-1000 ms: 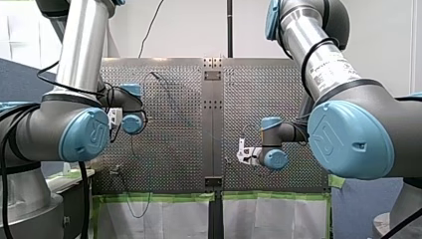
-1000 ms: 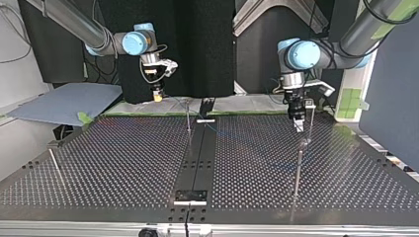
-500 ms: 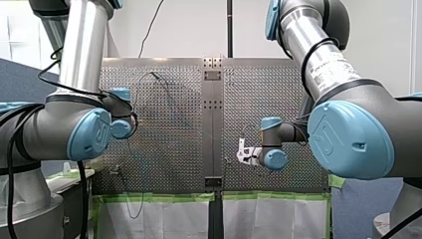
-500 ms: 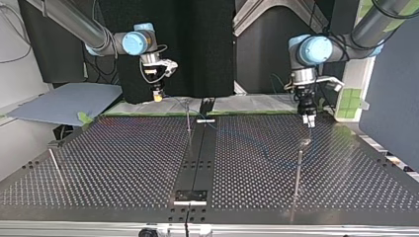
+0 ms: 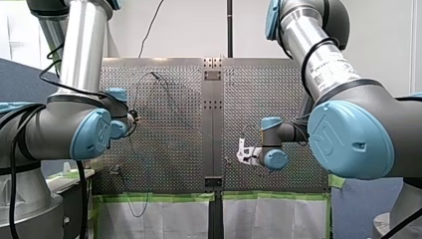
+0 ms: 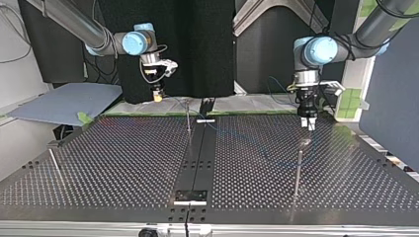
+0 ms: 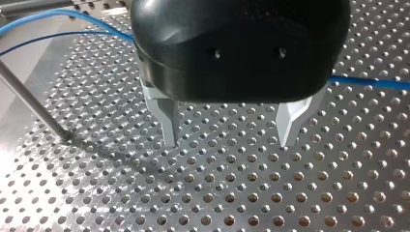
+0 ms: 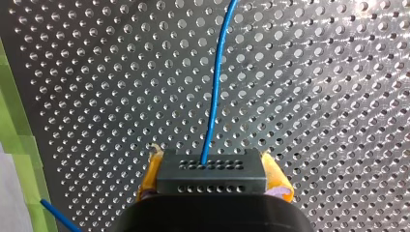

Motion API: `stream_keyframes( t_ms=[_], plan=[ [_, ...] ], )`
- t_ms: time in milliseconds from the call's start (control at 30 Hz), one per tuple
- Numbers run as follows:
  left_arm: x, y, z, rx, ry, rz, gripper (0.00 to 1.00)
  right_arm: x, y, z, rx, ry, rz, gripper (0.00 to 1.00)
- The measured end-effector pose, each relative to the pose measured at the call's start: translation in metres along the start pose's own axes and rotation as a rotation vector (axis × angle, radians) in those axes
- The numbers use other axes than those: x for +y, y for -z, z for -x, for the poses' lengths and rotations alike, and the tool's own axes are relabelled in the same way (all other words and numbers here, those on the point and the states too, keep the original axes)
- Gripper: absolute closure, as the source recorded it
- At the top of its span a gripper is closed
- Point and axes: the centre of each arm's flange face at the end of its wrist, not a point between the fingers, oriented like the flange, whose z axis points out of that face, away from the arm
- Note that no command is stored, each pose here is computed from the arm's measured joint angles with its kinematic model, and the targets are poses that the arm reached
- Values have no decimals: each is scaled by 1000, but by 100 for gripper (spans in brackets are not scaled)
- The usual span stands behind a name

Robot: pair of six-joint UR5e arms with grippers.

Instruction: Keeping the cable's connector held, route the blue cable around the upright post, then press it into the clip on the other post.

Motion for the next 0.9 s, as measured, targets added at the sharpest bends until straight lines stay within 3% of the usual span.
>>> stream_keyframes(
  t_ms=[467, 767, 900],
  plan=[
    [17, -4, 0, 6, 115, -4, 0, 0, 0, 0, 1, 0, 0, 100],
    [14, -5, 0, 8, 188, -52, 0, 0, 0, 0, 2, 0, 0, 100],
    [12, -4, -2, 30, 223, -70, 0, 0, 0, 0, 2, 0, 0, 100]
  ],
)
